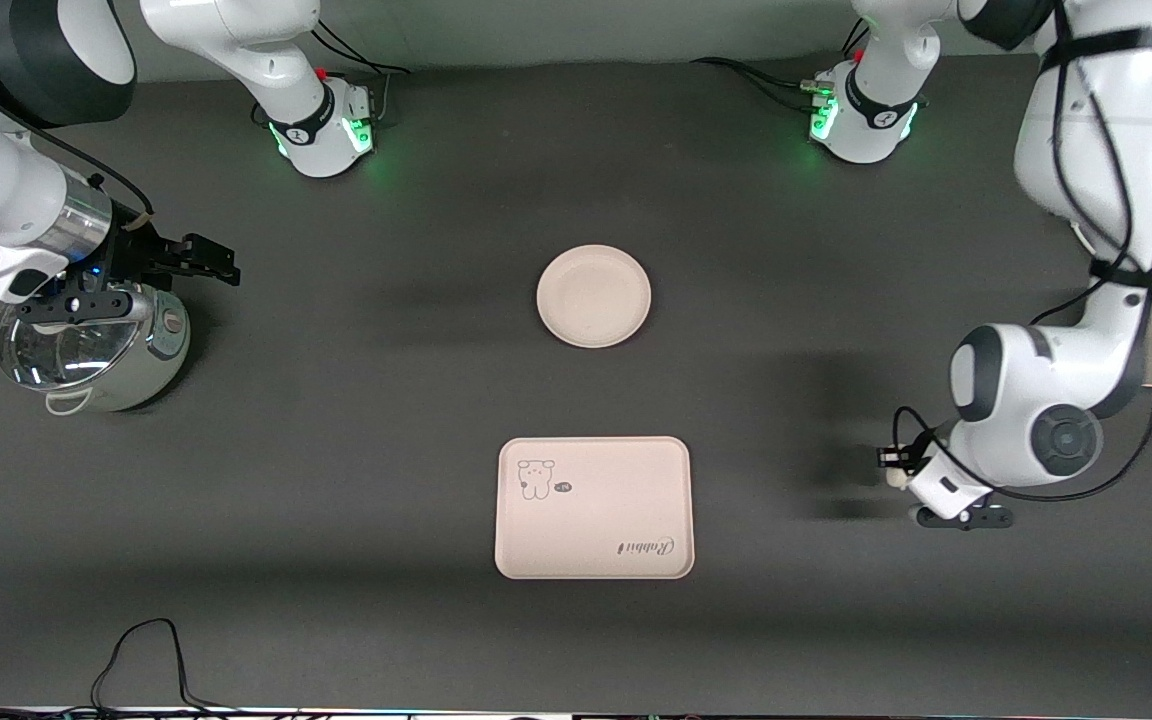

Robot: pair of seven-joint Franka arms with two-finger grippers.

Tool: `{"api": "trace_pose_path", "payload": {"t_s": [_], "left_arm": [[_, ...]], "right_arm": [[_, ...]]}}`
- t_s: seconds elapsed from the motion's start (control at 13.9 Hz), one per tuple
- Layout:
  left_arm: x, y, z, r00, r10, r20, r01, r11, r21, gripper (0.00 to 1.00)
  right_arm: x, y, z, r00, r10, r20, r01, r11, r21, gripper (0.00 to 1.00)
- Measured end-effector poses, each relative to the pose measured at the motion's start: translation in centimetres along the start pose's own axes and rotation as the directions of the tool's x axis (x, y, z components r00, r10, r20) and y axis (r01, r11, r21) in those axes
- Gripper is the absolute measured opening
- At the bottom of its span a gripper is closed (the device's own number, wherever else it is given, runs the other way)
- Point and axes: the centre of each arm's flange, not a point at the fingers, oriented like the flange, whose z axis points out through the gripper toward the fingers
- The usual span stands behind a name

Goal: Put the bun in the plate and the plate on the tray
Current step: 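Carry the bun with the left gripper over the white plate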

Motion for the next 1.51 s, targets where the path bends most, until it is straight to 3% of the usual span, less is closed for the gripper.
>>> {"api": "trace_pose_path", "payload": {"t_s": [0.36,0.5,0.65,0.86,1.01,1.15,1.51], "left_arm": [[-8.5,2.0,-17.8,0.998,-0.006,0.056,0.005,1.000,0.025,0.16],[-12.2,6.2,-22.0,0.998,-0.036,0.049,0.035,0.999,0.032,0.17],[-15.5,14.3,-23.7,0.997,-0.072,0.021,0.071,0.997,0.041,0.17],[-20.1,27.7,-22.1,0.991,-0.133,-0.002,0.133,0.991,0.007,0.18],[-21.1,33.4,-19.2,0.988,-0.156,0.007,0.157,0.987,-0.038,0.21],[-20.6,36.7,-15.1,0.985,-0.168,0.032,0.169,0.984,-0.055,0.22],[-20.2,41.5,-4.1,0.985,-0.166,0.049,0.166,0.986,0.012,0.23]], "right_arm": [[0.0,0.1,-0.6,1.000,-0.003,-0.013,0.002,1.000,-0.012,1.00],[0.0,0.0,-0.7,1.000,-0.004,-0.015,0.003,1.000,-0.012,1.00],[0.0,-0.2,-0.9,1.000,-0.007,-0.021,0.007,1.000,-0.013,1.00],[0.2,-1.7,-1.5,0.998,-0.034,-0.050,0.034,0.999,-0.017,1.00],[0.2,-2.2,-1.6,0.998,-0.044,-0.055,0.043,0.999,-0.019,1.00],[0.2,-2.2,-1.8,0.997,-0.044,-0.061,0.043,0.999,-0.019,1.00],[0.5,-2.7,-1.6,0.997,-0.029,-0.073,0.028,0.999,-0.017,1.00]]}}
